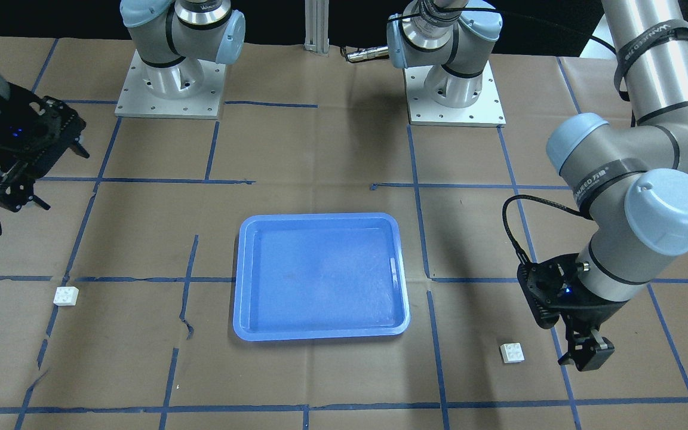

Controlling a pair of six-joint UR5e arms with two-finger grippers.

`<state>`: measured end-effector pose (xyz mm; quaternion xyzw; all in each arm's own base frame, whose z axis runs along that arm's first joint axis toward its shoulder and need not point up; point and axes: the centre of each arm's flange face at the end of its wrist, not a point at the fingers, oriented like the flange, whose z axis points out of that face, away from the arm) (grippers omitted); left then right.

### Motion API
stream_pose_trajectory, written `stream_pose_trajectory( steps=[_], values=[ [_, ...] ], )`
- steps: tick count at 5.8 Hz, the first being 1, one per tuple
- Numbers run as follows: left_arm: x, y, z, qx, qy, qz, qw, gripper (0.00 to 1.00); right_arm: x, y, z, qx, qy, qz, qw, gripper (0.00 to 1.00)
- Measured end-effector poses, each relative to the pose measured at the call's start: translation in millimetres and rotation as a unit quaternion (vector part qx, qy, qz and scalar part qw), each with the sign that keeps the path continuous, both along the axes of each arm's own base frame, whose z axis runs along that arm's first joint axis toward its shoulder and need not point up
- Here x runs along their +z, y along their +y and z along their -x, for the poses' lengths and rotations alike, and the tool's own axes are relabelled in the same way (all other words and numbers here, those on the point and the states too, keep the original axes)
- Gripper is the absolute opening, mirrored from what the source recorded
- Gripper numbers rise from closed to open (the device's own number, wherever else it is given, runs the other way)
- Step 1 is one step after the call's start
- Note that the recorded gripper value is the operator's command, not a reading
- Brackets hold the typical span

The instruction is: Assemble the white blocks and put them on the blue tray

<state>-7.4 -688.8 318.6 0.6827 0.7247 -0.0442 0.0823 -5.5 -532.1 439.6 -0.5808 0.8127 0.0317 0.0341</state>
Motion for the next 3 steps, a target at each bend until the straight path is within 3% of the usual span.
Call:
stream_pose_trajectory(
  steps=[2,3],
  values=[
    [-46,-25,-4,-0.075,-0.018,0.018,0.9968,0.99,-24,-25,70,0.103,-0.019,0.022,0.9943,1.0],
    [-61,-29,-5,-0.085,-0.02,0.015,0.996,0.99,-33,-42,94,0.14,-0.028,0.041,0.9889,1.0]
  ],
)
